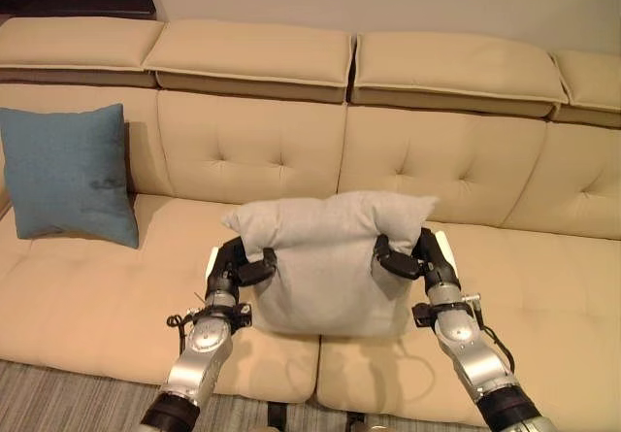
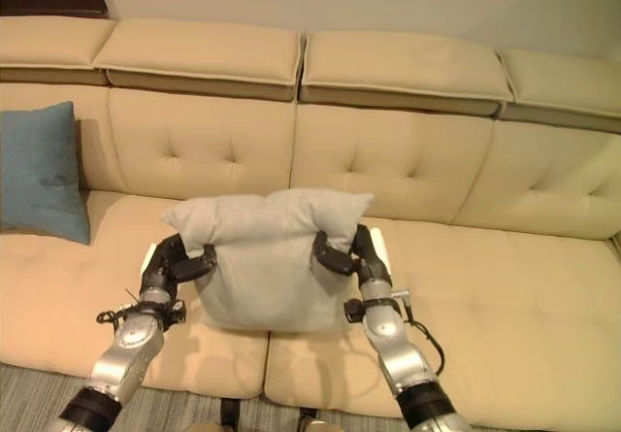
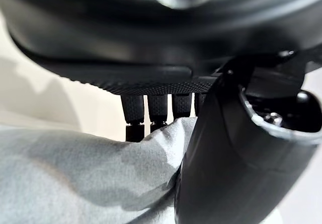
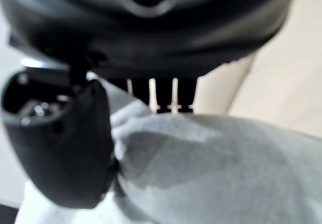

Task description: Pick up all the scattered cushions and arrange them neatly on the sofa.

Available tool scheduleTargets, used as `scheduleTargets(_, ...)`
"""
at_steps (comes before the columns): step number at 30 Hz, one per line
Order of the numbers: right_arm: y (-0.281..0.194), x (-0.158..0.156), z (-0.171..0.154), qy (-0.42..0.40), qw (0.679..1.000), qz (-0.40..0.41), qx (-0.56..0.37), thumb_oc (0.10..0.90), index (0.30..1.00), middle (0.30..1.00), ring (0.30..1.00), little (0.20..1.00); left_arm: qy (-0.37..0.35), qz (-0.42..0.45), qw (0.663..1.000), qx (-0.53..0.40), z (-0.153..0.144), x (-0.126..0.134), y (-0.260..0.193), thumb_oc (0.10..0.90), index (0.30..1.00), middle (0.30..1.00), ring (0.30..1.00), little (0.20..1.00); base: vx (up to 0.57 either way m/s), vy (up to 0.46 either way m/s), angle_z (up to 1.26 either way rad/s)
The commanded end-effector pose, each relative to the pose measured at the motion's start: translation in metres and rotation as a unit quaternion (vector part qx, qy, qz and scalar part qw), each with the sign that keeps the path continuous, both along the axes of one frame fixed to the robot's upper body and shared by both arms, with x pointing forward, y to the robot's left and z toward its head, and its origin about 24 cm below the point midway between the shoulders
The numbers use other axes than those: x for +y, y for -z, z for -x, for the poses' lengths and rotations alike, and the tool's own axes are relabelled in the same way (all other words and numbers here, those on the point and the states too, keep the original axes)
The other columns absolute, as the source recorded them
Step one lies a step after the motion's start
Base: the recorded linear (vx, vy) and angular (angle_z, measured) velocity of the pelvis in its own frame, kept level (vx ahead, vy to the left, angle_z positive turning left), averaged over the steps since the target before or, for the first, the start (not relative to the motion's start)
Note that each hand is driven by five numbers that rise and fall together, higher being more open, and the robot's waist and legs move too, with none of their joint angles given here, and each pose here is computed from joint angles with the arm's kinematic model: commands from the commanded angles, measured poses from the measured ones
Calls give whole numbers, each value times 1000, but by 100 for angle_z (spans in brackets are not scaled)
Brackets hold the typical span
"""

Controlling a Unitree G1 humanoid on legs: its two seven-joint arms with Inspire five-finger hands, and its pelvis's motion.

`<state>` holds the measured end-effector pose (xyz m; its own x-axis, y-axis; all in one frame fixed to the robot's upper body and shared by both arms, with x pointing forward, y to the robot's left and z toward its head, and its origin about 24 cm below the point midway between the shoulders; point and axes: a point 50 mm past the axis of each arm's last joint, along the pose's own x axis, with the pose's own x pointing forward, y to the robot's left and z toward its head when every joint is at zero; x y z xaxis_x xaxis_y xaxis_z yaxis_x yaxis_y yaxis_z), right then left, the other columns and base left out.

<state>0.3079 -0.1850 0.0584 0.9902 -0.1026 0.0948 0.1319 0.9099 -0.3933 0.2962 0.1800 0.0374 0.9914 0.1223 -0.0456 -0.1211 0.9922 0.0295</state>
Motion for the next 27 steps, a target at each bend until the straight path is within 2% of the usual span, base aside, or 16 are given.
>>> scheduleTargets(1, -98, 51, -28, -72, 973, -50, -213, 400, 300, 300, 300, 300, 95, 0, 967, -238, -40, -59, -108, 400, 300, 300, 300, 300, -163, -7, 1)
scheduleTargets(6, -190, 43, -58, -3, 938, 31, -345, 400, 300, 300, 300, 300, 47, -42, 937, -344, -73, -70, -190, 400, 300, 300, 300, 300, -168, 10, 11)
scheduleTargets(12, -217, 32, -69, 49, 923, 96, -370, 400, 300, 300, 300, 300, 30, -62, 933, -352, -87, -66, -212, 400, 300, 300, 300, 300, -22, 13, 6)
scheduleTargets(16, -215, 16, -78, 79, 930, 113, -342, 400, 300, 300, 300, 300, 30, -64, 939, -337, -95, -62, -217, 400, 300, 300, 300, 300, 0, 9, -4)
scheduleTargets(17, -215, 16, -78, 79, 930, 113, -342, 422, 333, 333, 333, 333, 30, -64, 939, -337, -95, -62, -217, 439, 359, 359, 359, 359, -6, -6, 4)
scheduleTargets(18, -212, 13, -80, 82, 934, 114, -330, 590, 585, 585, 585, 585, 29, -66, 940, -335, -96, -60, -217, 681, 721, 721, 721, 721, 0, 0, 0)
scheduleTargets(19, -207, 10, -82, 83, 938, 113, -316, 800, 900, 900, 900, 900, 25, -68, 942, -328, -97, -56, -215, 800, 900, 900, 900, 900, 0, 0, 0)
scheduleTargets(24, -185, -13, -84, 103, 954, 97, -265, 800, 900, 900, 900, 900, 6, -94, 947, -306, -98, -30, -203, 800, 900, 900, 900, 900, 3, -1, -3)
scheduleTargets(25, -177, -29, -82, 118, 956, 97, -250, 800, 900, 900, 900, 900, -13, -107, 949, -296, -96, -10, -198, 800, 900, 900, 900, 900, 11, -4, -3)
scheduleTargets(26, -177, -29, -82, 118, 956, 97, -249, 800, 900, 900, 900, 900, -13, -107, 949, -296, -96, -10, -198, 800, 900, 900, 900, 900, 9, -13, -5)
scheduleTargets(27, -172, -42, -79, 130, 957, 98, -239, 800, 900, 900, 900, 900, -29, -117, 950, -288, -95, 5, -195, 800, 900, 900, 900, 900, 8, -5, -4)
